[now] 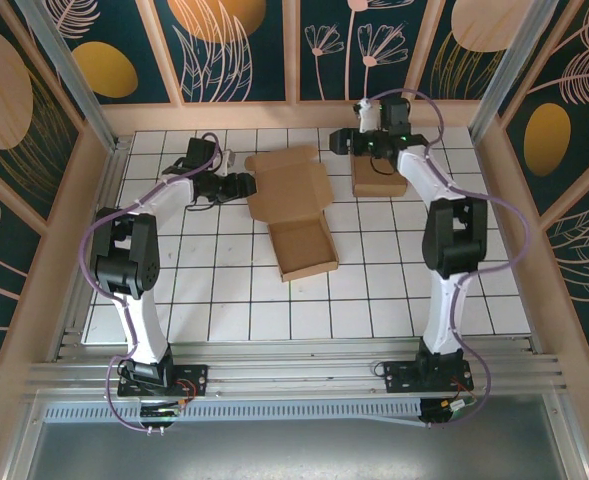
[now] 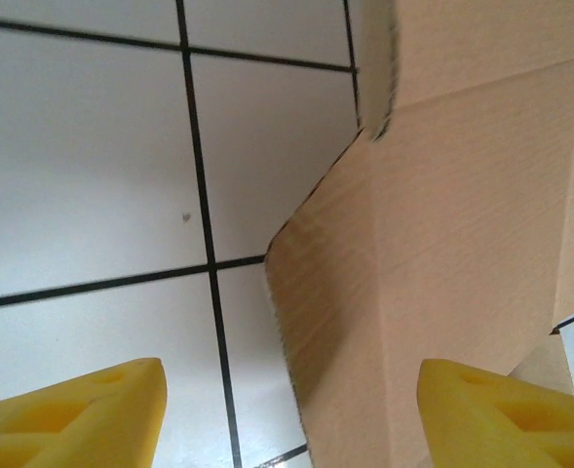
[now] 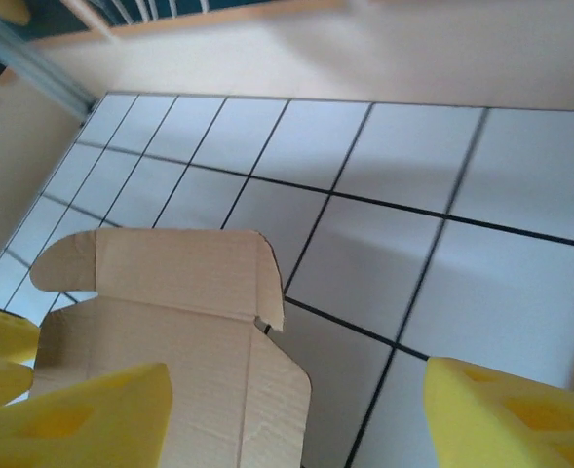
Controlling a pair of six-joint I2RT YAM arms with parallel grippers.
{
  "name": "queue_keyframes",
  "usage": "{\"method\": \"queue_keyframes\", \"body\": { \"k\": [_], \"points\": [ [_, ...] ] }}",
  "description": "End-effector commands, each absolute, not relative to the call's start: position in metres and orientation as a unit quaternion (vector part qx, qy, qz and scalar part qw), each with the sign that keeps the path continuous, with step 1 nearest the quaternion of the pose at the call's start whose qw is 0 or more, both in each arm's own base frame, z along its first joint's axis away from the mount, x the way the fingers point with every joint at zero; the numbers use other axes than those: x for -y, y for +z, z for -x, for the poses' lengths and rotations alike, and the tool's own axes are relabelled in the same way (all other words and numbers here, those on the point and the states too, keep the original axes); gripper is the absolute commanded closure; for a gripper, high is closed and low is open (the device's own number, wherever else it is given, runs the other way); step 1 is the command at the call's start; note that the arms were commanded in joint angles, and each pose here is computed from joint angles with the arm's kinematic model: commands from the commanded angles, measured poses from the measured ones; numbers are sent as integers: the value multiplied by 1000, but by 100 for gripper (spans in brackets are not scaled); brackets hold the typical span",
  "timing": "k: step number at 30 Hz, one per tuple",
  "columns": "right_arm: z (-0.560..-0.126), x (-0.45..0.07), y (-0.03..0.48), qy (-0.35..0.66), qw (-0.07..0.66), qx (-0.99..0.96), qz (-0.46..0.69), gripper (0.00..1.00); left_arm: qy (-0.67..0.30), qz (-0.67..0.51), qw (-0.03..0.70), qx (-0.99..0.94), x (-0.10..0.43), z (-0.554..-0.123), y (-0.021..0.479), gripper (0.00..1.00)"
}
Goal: Fold the paper box
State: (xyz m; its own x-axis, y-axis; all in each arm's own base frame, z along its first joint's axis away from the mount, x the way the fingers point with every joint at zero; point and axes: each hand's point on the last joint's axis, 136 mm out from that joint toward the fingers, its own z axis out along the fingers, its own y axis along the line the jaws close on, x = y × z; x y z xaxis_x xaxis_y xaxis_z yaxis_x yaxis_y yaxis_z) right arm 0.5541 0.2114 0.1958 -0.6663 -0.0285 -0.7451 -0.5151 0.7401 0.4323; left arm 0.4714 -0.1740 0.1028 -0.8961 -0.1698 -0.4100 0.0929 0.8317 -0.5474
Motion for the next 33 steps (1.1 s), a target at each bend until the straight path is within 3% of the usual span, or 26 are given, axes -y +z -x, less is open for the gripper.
{"method": "queue_keyframes", "body": {
  "k": [1, 9, 15, 23, 29, 33],
  "points": [
    [-535, -234, 154, 366, 277, -866, 198, 32, -334, 35, 234, -912, 183, -477, 109, 34],
    [-526, -255, 130, 411, 234, -857, 206, 40, -363, 24, 224, -904, 193, -474, 106, 52],
    [-526, -255, 123, 411, 232, -859, 199, 65, -362, 22, 214, -907, 194, -474, 100, 76],
    [-533, -257, 137, 380, 257, -866, 199, 90, -368, 15, 221, -903, 197, -481, 111, 96],
    [-539, -272, 181, 331, 323, -865, 195, 94, -349, -1, 294, -890, 192, -509, 157, 100],
    [-544, -280, 221, 280, 405, -847, 203, 95, -345, -36, 369, -862, 192, -524, 195, 100]
  ]
}}
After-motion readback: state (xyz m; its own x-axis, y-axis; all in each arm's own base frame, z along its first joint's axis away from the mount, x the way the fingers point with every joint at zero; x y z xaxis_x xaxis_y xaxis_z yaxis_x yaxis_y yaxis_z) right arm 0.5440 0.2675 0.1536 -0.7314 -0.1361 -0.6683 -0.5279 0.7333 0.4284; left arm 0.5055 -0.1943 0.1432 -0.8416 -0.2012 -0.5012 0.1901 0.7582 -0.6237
